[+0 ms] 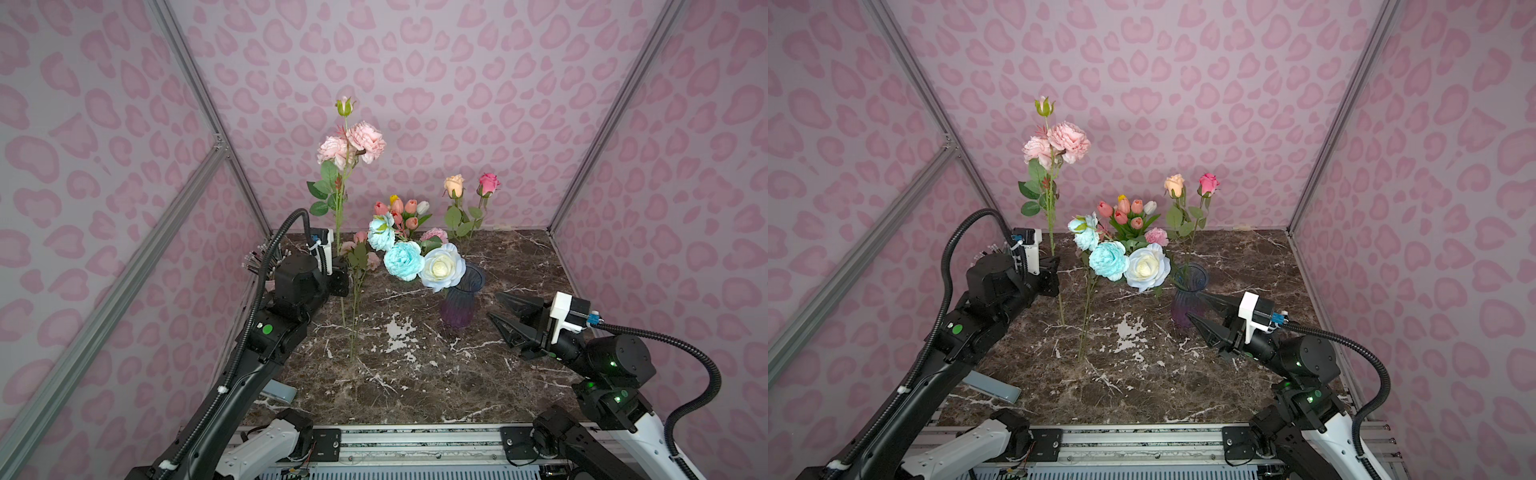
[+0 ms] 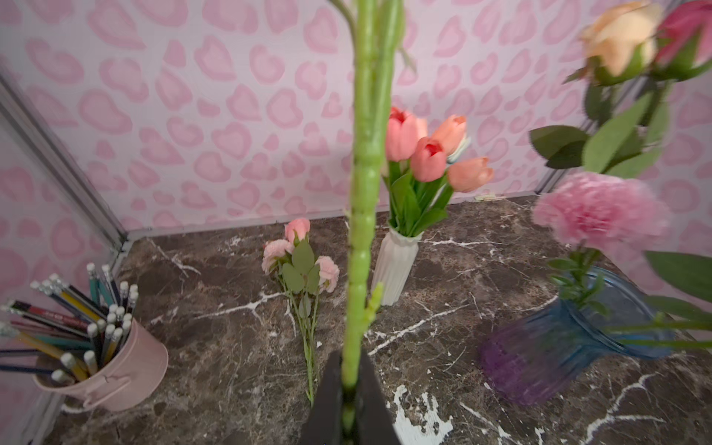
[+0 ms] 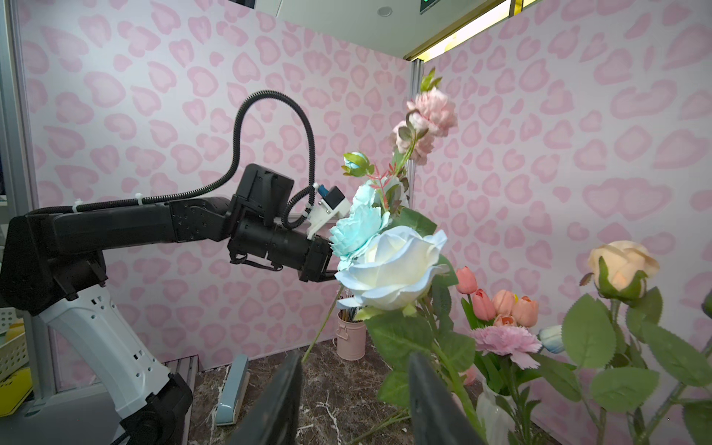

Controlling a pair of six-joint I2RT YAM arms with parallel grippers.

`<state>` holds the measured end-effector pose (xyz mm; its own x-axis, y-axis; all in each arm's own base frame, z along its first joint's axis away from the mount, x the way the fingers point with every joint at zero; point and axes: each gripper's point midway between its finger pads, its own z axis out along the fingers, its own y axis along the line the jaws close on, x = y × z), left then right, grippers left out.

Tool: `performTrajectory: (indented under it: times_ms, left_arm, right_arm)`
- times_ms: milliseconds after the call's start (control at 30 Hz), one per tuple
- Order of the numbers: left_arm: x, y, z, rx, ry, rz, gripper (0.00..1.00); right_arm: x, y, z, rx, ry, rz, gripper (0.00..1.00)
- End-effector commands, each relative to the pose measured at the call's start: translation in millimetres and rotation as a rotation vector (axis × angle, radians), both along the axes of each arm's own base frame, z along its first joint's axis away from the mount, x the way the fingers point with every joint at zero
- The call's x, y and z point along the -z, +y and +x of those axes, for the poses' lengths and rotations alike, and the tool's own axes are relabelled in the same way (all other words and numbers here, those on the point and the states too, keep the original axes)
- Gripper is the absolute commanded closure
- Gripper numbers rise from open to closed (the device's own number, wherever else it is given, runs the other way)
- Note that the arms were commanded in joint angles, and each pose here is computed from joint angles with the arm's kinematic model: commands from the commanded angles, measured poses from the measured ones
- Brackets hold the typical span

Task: Pick out pink flowers from the vase
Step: Place the flower at the center of the board.

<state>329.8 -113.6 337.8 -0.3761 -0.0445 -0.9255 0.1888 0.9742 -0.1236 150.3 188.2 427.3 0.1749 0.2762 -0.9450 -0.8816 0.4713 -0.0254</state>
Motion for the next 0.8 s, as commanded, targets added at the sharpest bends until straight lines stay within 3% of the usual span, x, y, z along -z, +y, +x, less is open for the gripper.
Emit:
performTrajectory:
  times_ms: [0, 233, 533, 767]
  left_arm:
    - [44.4, -1.0, 22.9, -0.013, 0.14, -0.094, 0.98]
    - [159.0, 17.3, 49.6, -0.092, 0.398, -0.113, 0.98]
    - [230.1, 29.4, 86.6, -0.08, 0.587, -0.179, 0.98]
    - [268.4, 37.5, 80.0, -0.089, 0.677, -0.181, 0.96]
  right_arm:
    - [-13.4, -11.6, 7.8, 0.08, 0.002, 0.069, 0.54]
    - [-8.6, -20.2, 12.2, 0.135, 0.027, 0.087, 0.53]
    - [0.9, -23.0, 15.7, 0.16, 0.034, 0.093, 0.54]
    - [-2.6, -25.7, 12.7, 0.168, 0.025, 0.091, 0.53]
